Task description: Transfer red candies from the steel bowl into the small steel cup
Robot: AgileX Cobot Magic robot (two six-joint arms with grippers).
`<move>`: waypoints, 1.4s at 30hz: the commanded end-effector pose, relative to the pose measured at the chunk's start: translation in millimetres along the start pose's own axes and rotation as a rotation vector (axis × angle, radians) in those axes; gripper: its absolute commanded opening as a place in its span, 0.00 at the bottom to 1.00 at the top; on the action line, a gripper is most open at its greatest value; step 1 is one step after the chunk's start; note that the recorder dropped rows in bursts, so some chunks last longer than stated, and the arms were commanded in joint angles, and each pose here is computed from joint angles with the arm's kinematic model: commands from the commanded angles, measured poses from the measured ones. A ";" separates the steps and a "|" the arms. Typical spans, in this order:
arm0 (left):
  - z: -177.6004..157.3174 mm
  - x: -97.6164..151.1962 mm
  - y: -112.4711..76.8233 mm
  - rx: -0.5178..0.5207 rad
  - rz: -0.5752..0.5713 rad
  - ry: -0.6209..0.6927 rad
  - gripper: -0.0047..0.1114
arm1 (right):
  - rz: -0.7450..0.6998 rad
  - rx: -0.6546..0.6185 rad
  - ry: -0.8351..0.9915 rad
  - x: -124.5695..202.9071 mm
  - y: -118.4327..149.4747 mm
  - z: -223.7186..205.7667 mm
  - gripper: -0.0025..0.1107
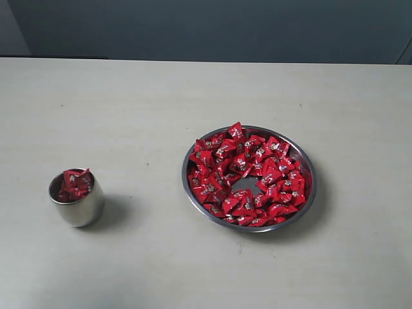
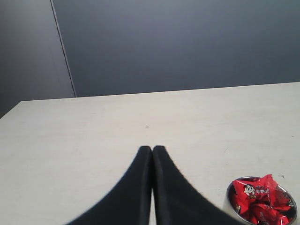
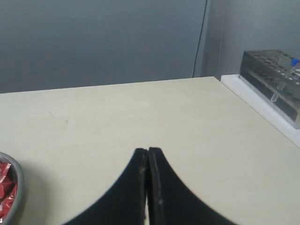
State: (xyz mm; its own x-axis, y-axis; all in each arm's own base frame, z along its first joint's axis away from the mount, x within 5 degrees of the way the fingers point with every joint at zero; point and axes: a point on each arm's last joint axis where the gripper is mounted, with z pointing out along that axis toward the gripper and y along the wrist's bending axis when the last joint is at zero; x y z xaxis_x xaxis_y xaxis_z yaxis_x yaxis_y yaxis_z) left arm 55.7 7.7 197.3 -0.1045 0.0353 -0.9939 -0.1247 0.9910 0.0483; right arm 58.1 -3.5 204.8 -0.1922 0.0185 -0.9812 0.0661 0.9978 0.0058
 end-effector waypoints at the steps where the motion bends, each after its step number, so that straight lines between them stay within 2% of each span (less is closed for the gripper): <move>1: -0.1 0.6 0.0 -0.001 0.000 -0.006 0.04 | -0.037 0.013 -0.001 6.0 -1.1 1.6 0.02; 4: -0.1 0.6 0.0 -0.001 0.000 -0.006 0.04 | -0.040 0.013 0.031 17.2 -1.2 4.3 0.02; 18: -0.1 0.6 0.0 -0.001 0.000 -0.006 0.04 | -0.100 0.016 0.053 20.7 -1.7 1.9 0.02; 42: -0.1 0.6 0.0 -0.001 0.000 -0.006 0.04 | -0.046 0.009 0.068 22.2 -0.9 1.9 0.02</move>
State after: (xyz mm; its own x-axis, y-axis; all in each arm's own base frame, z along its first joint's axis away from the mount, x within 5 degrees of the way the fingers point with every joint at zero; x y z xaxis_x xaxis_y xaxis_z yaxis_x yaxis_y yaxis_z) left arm 55.7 7.7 197.3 -0.1045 0.0353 -0.9939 -0.1247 0.9910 0.0483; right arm 56.0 -3.9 184.0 -0.2638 -0.0232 -0.9643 0.0607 0.9973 -0.0406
